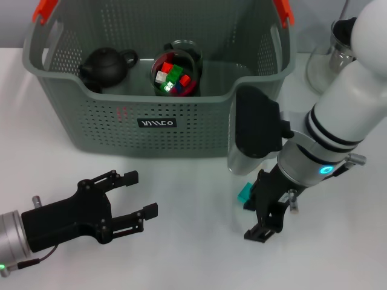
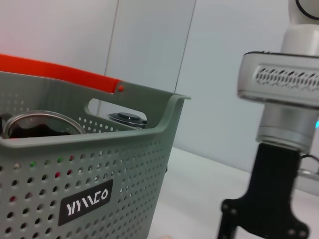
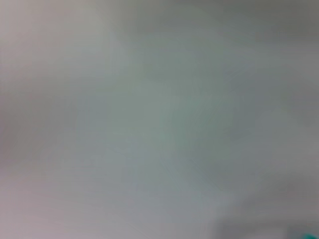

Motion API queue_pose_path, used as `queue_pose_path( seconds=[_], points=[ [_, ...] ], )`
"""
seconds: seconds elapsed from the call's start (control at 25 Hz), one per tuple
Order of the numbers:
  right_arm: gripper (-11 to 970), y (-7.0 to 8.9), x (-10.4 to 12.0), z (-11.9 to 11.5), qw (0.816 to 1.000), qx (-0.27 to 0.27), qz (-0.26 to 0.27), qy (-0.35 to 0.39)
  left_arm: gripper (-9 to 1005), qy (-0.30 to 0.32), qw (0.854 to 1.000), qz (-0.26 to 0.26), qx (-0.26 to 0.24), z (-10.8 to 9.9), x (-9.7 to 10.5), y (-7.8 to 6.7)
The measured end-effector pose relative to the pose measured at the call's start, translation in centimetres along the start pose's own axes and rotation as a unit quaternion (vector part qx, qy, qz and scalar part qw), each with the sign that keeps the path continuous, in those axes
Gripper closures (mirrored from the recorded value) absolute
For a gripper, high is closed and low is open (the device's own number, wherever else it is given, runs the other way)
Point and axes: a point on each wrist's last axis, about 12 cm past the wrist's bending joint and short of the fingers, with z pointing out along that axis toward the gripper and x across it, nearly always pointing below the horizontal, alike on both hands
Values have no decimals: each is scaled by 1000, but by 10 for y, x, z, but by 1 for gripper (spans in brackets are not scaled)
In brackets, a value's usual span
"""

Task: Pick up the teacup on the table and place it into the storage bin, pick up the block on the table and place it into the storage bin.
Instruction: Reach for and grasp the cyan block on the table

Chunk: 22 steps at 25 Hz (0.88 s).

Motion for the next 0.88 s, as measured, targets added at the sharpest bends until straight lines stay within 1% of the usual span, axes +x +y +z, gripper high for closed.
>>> queue_pose_path(
  seconds=[0.16, 0.24, 0.28, 0.36, 0.48, 0.6, 0.88],
  points=[
    [346, 2, 3, -9, 999, -35, 6, -25, 185, 0, 1000, 0, 0, 0, 0, 0],
    [347, 1, 3, -12, 999, -37, 7, -33, 185, 1, 1000, -1, 0, 0, 0, 0],
    [347, 0, 3, -14, 999, -33, 7, -37, 185, 1, 1000, -1, 0, 0, 1, 0],
    [349, -5, 5, -15, 999, -3, 11, -40, 185, 1, 1000, -1, 0, 0, 1, -1],
    [350, -7, 6, -11, 999, 30, 8, -33, 185, 1, 1000, -2, 0, 0, 1, -1],
    [352, -7, 4, -6, 999, 45, 2, -30, 185, 0, 1000, -3, 0, 0, 2, -2],
    [352, -17, 8, -6, 996, 81, 36, -29, 185, 0, 1000, -3, 0, 0, 2, -2]
  ],
)
